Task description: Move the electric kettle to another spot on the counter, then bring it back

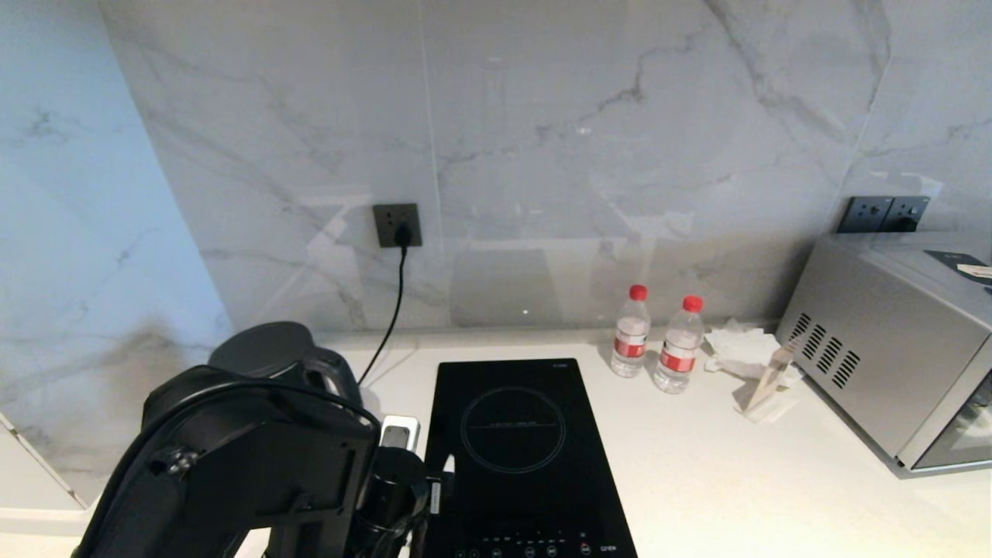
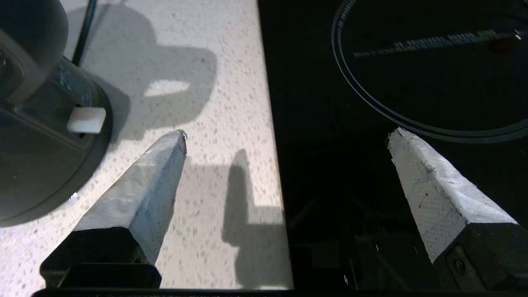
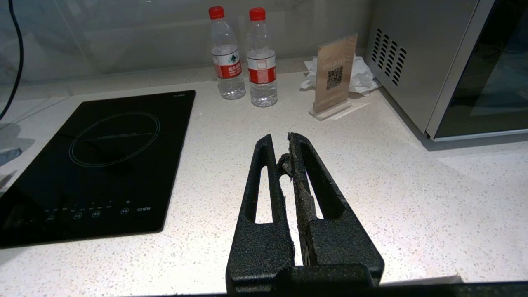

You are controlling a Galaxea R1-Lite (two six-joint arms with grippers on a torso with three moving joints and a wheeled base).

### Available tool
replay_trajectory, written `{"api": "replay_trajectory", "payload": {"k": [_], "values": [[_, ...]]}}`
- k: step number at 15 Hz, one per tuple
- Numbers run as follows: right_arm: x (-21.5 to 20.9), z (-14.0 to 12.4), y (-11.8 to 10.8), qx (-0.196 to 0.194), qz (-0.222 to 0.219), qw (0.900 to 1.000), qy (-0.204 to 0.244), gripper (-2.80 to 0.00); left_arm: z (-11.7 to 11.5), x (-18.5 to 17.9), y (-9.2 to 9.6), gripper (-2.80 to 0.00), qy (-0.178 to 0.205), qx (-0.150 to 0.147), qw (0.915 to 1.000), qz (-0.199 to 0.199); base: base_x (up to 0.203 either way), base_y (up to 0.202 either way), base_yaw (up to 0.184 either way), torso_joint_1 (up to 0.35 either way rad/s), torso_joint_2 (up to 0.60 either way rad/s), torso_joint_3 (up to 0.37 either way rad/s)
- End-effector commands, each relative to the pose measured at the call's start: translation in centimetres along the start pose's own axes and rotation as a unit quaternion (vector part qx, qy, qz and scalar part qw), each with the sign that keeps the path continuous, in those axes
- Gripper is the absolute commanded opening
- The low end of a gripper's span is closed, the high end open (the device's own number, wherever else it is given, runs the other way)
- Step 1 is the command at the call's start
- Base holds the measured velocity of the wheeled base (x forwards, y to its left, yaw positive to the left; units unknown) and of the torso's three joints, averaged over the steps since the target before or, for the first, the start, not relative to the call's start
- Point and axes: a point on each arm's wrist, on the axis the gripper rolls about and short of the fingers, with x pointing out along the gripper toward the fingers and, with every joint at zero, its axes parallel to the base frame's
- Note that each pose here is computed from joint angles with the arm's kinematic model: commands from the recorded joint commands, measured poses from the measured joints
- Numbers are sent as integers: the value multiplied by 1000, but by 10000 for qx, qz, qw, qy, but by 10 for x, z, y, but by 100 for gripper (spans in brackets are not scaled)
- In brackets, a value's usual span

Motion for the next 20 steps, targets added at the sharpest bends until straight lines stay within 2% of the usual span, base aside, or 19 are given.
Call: {"api": "replay_trajectory", "payload": {"k": [1,5,8,12,15,20], "values": [[0,0,0,0,-2,10000,-2,-280,-4,10,-4,0,-83,31,9999,113,0,0,0,0,0,0],[0,0,0,0,-2,10000,-2,-280,3,19,-10,0,-300,2,9995,131,0,0,0,0,0,0],[0,0,0,0,-2,10000,-2,-280,11,26,-2,0,-354,-108,9990,257,0,0,0,0,0,0],[0,0,0,0,-2,10000,-2,-280,12,34,21,0,34,-59,9980,629,0,0,0,0,0,0],[0,0,0,0,-2,10000,-2,-280,9,36,20,0,237,51,9978,609,0,0,0,0,0,0],[0,0,0,0,-2,10000,-2,-280,11,32,21,0,369,100,9973,632,0,0,0,0,0,0]]}}
